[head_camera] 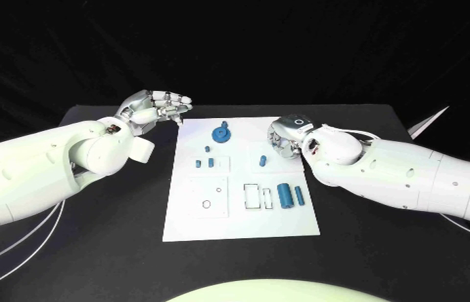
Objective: Assemble the parts on the task board
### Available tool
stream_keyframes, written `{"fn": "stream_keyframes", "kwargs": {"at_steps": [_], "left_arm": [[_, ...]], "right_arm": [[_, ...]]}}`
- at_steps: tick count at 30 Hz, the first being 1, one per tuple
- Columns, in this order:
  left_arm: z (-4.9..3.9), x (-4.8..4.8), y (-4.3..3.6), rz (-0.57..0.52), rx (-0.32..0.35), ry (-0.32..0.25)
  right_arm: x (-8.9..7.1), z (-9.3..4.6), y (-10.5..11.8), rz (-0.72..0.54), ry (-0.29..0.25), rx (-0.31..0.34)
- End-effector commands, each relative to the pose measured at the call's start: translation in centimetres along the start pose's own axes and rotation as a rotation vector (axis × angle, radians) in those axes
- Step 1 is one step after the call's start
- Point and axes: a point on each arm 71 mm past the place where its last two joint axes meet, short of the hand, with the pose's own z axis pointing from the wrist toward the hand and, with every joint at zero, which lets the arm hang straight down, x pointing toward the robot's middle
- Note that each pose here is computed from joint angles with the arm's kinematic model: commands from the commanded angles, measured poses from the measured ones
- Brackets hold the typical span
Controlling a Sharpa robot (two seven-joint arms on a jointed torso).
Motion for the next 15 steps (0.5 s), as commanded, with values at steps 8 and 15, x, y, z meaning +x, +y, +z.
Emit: {"fn": "stream_keyframes", "kwargs": {"at_steps": [8, 15], "left_arm": [[0.01, 0.03, -0.05, -0.001, 0.000, 0.003], [-0.01, -0.02, -0.04, -0.001, -0.002, 0.003]], "right_arm": [[0.14, -0.44, 0.38, 0.011, -0.043, -0.009], [-0.12, -0.75, 0.28, 0.019, -0.067, -0.010]]}}
